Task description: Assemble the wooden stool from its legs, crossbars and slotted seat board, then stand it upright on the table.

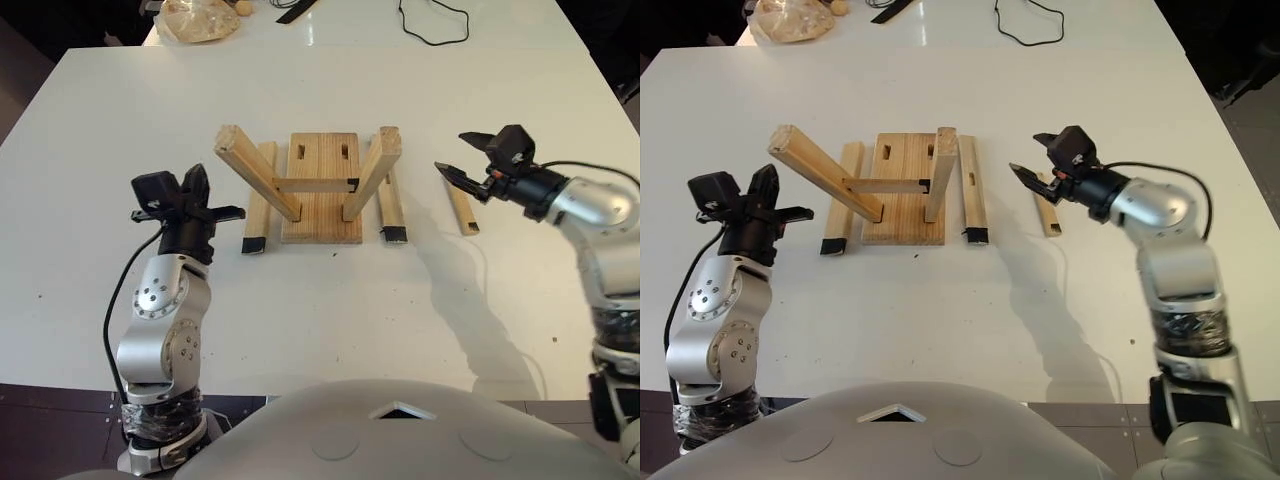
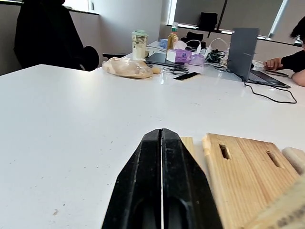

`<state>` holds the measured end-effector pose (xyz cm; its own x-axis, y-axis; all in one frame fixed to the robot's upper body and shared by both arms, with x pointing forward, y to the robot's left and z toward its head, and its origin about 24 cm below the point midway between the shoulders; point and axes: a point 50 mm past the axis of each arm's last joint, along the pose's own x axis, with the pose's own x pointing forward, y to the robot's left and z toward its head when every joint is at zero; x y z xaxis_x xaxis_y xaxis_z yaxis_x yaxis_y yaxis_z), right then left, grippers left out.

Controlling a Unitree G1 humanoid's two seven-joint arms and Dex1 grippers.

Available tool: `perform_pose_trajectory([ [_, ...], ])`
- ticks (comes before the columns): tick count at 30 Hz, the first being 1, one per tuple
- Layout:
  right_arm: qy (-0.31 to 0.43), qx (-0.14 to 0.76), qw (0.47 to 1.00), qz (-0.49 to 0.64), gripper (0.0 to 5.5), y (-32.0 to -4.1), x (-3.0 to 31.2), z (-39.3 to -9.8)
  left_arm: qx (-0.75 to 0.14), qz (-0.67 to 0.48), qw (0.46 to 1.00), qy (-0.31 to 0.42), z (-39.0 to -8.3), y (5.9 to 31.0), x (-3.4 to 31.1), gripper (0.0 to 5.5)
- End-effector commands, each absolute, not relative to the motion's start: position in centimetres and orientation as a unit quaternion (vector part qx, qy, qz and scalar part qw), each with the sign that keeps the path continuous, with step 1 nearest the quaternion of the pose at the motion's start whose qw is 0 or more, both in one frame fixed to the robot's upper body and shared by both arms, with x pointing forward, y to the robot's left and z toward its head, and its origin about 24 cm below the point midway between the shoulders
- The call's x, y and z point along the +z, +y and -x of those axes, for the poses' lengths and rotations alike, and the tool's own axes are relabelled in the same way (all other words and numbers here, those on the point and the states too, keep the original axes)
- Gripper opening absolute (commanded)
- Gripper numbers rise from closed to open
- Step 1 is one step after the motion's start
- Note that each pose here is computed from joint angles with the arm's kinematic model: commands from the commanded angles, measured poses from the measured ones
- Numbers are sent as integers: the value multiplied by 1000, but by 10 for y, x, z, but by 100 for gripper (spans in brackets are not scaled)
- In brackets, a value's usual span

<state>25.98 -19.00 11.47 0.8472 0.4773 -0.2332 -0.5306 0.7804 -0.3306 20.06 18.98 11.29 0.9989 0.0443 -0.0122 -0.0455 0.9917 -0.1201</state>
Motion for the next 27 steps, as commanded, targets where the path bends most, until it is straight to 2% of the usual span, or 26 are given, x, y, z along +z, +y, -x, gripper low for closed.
perform_pose_trajectory([
  [1, 16, 97, 989, 112, 220, -138, 113, -246, -70, 12, 997, -28, -194, 143, 129, 0],
  [5, -23, 102, 985, 135, 164, -120, 123, -239, -36, 22, 999, -25, -196, 142, 125, 0],
  [9, -49, 113, 981, 152, 108, -105, 130, -232, -42, 12, 999, -26, -200, 133, 124, 0],
  [16, -28, 130, 980, 147, 3, -90, 122, -237, -22, 0, 1000, -19, -215, 129, 113, 0],
  [18, -30, 133, 978, 155, 3, -89, 121, -240, -17, -5, 1000, -21, -218, 129, 111, 0],
  [20, -29, 120, 979, 162, 3, -93, 120, -245, 4, -6, 1000, -24, -220, 136, 111, 0],
  [23, -31, 73, 981, 175, 3, -116, 122, -243, 64, -11, 998, -21, -207, 158, 113, 0],
  [25, -19, 28, 988, 151, 3, -136, 123, -238, 93, -28, 995, -7, -192, 171, 111, 0],
  [27, 4, -11, 997, 74, 3, -147, 125, -235, 125, -17, 992, 2, -184, 183, 112, 0],
])
